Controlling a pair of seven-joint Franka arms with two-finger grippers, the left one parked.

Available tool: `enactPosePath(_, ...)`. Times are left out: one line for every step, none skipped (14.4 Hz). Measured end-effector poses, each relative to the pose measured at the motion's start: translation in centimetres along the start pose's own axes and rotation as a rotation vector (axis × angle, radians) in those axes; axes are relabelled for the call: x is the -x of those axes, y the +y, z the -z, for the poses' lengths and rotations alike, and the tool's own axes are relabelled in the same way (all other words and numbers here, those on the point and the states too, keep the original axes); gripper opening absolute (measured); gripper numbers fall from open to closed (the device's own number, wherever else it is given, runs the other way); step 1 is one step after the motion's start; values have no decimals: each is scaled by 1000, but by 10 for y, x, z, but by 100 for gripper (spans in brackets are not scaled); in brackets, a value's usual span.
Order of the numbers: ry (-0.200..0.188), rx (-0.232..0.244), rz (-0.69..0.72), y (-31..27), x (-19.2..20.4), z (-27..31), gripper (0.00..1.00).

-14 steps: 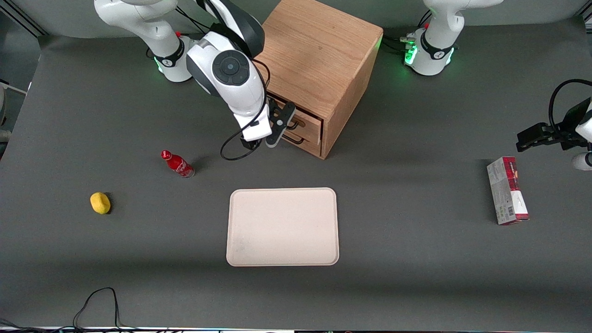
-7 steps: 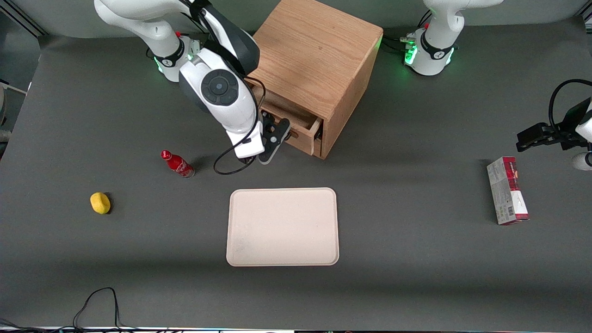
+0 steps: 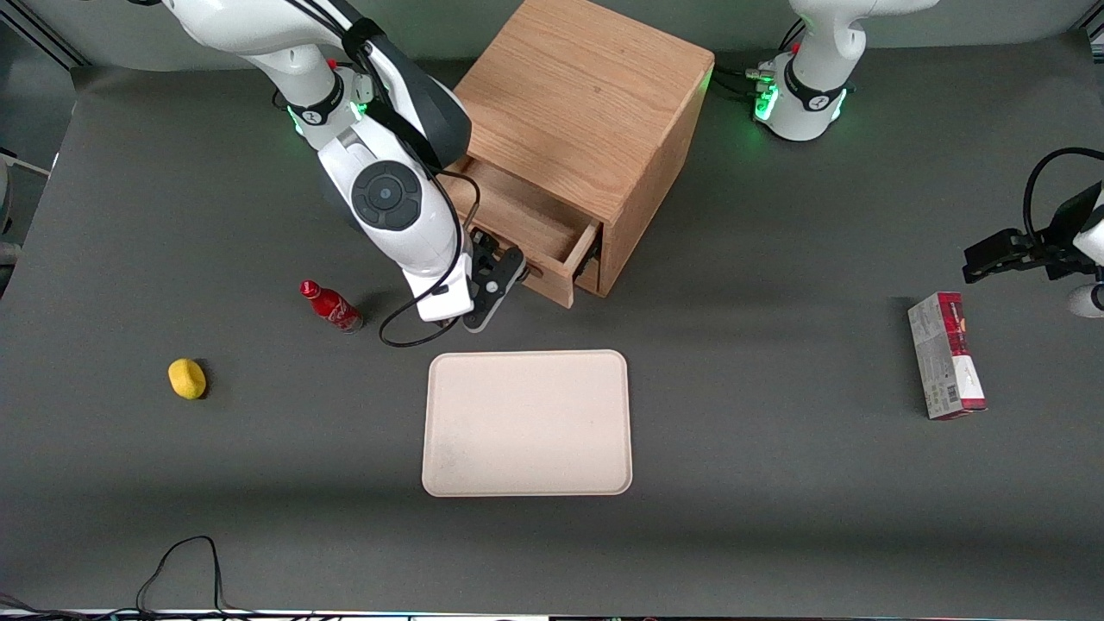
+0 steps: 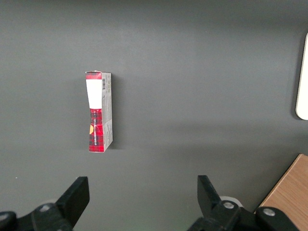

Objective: Open upper drawer
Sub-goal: 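Pull the handle with the right gripper, sliding the drawer out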

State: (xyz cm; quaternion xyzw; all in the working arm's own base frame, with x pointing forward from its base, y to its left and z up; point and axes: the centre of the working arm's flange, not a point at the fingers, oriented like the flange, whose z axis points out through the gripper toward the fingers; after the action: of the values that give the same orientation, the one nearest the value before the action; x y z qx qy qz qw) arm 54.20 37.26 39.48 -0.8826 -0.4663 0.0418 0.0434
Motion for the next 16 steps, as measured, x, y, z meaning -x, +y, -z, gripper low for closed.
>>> enactPosePath(-7, -3, -7, 5, 0, 1, 100)
enactPosePath(-13, -6, -9, 9, 0, 3, 100)
enactPosePath(-15, -8, 0, 13, -1, 4, 100)
enactPosePath(-17, -10, 9, 16, -1, 5, 100)
enactPosePath(-17, -10, 10, 21, -1, 5, 100)
enactPosePath(-15, -9, 9, 26, 0, 5, 100)
enactPosePath(-13, -9, 12, 31, 1, 5, 100)
enactPosePath(-10, -8, 16, 36, 1, 6, 100)
enactPosePath(-8, -8, 17, 40, 2, 7, 100)
enactPosePath(-6, -8, 14, 45, 3, 7, 100)
enactPosePath(-5, -9, 11, 49, 4, 7, 100)
enactPosePath(-3, -9, 7, 52, 4, 7, 100)
enactPosePath(-1, -9, 2, 56, 5, 8, 100)
enactPosePath(1, -9, -1, 59, 5, 8, 100)
enactPosePath(2, -10, -5, 62, 5, 7, 100)
enactPosePath(4, -10, -9, 65, 5, 8, 100)
